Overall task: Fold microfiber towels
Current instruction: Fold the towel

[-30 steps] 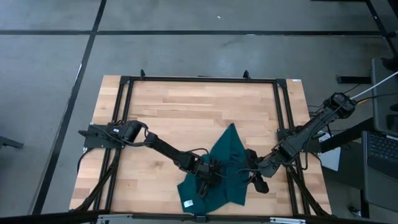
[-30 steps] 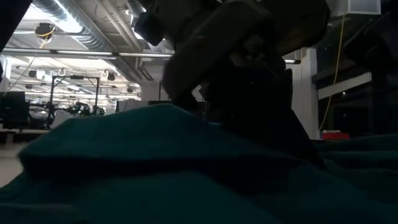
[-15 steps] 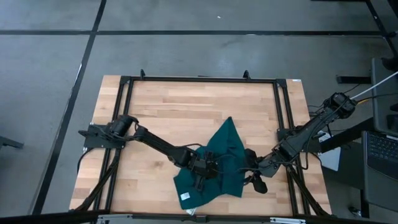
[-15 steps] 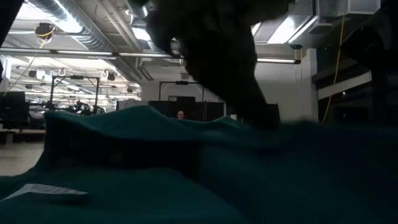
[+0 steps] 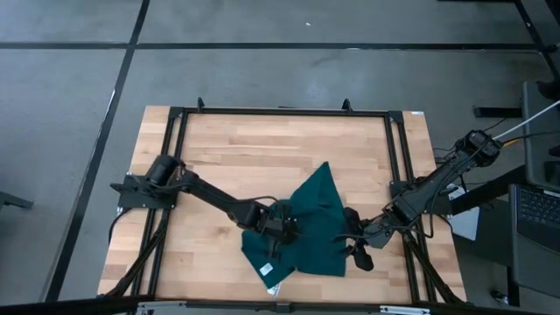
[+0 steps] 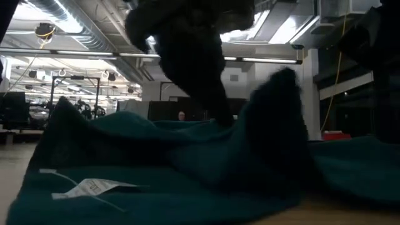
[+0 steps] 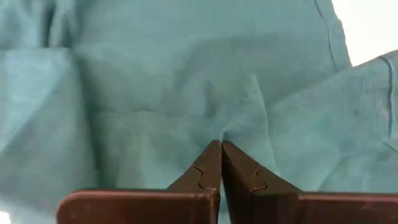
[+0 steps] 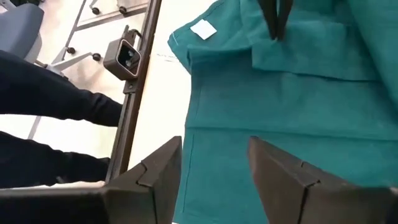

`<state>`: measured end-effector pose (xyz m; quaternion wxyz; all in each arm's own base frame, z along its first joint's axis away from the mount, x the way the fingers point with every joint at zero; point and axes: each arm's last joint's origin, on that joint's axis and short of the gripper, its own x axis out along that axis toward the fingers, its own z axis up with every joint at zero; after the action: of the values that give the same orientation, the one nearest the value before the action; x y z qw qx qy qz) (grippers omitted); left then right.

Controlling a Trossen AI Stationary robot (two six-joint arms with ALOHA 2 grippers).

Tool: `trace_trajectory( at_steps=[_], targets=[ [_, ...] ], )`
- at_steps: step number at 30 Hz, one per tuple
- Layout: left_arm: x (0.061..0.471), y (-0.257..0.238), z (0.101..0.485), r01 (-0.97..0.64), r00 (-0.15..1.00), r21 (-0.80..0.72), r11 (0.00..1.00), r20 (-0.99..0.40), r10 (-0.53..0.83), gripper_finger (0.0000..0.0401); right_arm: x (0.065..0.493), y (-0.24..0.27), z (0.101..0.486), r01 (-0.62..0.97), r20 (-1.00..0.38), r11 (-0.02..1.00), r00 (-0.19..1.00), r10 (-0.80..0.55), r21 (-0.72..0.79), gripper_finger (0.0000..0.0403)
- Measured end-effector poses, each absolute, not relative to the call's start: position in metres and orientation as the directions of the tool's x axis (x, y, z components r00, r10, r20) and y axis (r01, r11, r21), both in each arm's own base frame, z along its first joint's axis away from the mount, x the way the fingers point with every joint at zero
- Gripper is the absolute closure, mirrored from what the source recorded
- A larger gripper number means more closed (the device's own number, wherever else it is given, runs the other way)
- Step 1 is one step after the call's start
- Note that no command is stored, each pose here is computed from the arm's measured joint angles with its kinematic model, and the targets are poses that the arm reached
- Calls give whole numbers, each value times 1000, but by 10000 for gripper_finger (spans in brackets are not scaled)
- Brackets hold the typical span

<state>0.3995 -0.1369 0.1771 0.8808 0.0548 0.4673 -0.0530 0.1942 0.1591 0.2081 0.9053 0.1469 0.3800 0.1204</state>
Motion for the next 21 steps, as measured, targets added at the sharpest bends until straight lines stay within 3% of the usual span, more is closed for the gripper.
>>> trace_trajectory(
  at_steps=[7, 10, 13, 16, 19, 21],
  targets=[
    [373, -117, 199, -31, 634, 72, 997, -770, 75, 398, 195, 159, 209, -113, -643, 927, 690, 332, 358, 224],
    [361, -110, 202, -4, 664, 29, 1000, -747, 25, 399, 196, 159, 210, -115, -637, 928, 698, 329, 354, 229],
    [343, -105, 197, -113, 659, -2, 994, -749, 73, 398, 199, 157, 210, -109, -629, 928, 707, 324, 357, 228],
    [340, -105, 204, -32, 710, -37, 999, -705, -3, 397, 201, 155, 211, -107, -621, 929, 716, 319, 354, 223],
    [326, -99, 201, -154, 651, 14, 988, -751, 112, 399, 203, 152, 211, -105, -617, 931, 722, 313, 349, 217],
    [326, -97, 207, -150, 714, -6, 989, -692, 105, 398, 205, 152, 211, -104, -615, 932, 725, 310, 347, 213]
  ],
)
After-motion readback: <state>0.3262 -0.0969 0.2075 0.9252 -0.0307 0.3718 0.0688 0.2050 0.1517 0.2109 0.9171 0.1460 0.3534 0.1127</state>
